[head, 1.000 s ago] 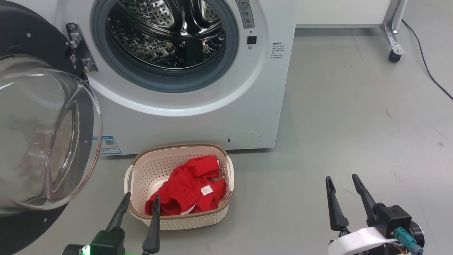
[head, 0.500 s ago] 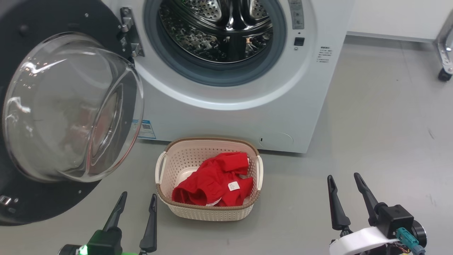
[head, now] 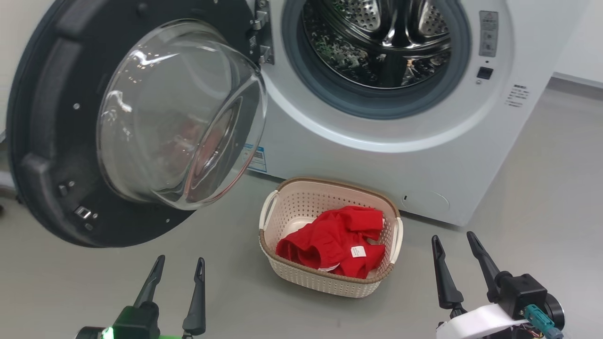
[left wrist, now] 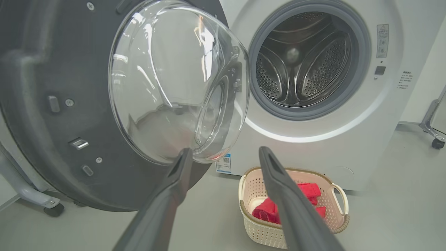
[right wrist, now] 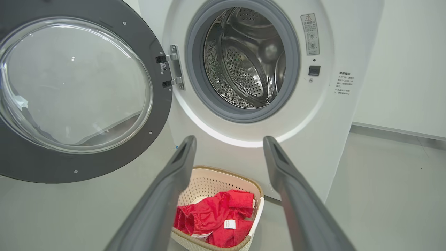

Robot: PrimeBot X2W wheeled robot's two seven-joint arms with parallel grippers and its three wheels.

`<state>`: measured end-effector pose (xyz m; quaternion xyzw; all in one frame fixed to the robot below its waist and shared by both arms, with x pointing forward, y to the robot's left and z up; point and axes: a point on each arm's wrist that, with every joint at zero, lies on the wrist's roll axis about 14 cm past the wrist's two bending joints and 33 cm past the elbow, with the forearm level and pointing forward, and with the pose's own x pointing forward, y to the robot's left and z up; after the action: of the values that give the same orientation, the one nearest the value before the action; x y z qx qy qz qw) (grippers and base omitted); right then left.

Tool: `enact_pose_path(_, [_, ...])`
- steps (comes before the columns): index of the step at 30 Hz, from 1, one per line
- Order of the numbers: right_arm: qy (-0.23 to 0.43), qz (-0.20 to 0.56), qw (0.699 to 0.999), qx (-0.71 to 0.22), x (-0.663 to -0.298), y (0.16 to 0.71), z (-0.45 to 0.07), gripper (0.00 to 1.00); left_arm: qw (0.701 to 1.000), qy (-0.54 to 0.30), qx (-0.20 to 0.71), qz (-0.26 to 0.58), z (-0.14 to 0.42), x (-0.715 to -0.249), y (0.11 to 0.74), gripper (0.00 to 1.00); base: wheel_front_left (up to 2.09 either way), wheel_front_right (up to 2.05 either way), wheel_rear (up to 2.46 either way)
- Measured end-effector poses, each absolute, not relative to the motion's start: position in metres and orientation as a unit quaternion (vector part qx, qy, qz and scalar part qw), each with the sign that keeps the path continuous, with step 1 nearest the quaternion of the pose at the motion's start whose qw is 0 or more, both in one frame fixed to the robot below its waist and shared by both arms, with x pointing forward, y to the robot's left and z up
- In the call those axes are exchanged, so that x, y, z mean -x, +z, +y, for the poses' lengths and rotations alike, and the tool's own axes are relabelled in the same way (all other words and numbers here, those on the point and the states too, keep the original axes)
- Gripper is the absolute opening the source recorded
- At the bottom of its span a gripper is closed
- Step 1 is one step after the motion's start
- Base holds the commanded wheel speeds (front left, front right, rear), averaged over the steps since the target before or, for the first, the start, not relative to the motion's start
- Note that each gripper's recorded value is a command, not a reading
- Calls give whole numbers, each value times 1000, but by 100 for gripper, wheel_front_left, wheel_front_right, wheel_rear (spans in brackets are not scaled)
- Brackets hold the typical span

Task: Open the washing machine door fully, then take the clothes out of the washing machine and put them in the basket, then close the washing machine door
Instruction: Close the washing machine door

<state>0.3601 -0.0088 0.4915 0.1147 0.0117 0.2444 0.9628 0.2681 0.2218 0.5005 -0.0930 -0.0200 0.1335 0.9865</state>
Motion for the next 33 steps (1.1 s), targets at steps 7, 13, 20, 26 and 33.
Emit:
enact_pose_path(7, [297, 22, 948, -114, -350, 490, 25, 100, 979, 182, 92, -26, 244, -246, 501, 100, 0, 0, 0])
enact_pose_path(13, [330, 23, 937, -113, -342, 492, 43, 100, 973, 211, 90, -37, 259, -233, 503, 100, 0, 0, 0])
enact_pose_path(20, [331, 25, 936, -115, -340, 492, 44, 100, 973, 211, 91, -39, 259, -233, 504, 100, 0, 0, 0])
enact_pose_path(26, [330, 25, 937, -115, -339, 491, 44, 100, 973, 209, 91, -39, 258, -234, 505, 100, 0, 0, 0])
enact_pose_path(33, [331, 27, 936, -114, -338, 491, 44, 100, 972, 209, 96, -40, 258, -234, 505, 0, 0, 0, 0])
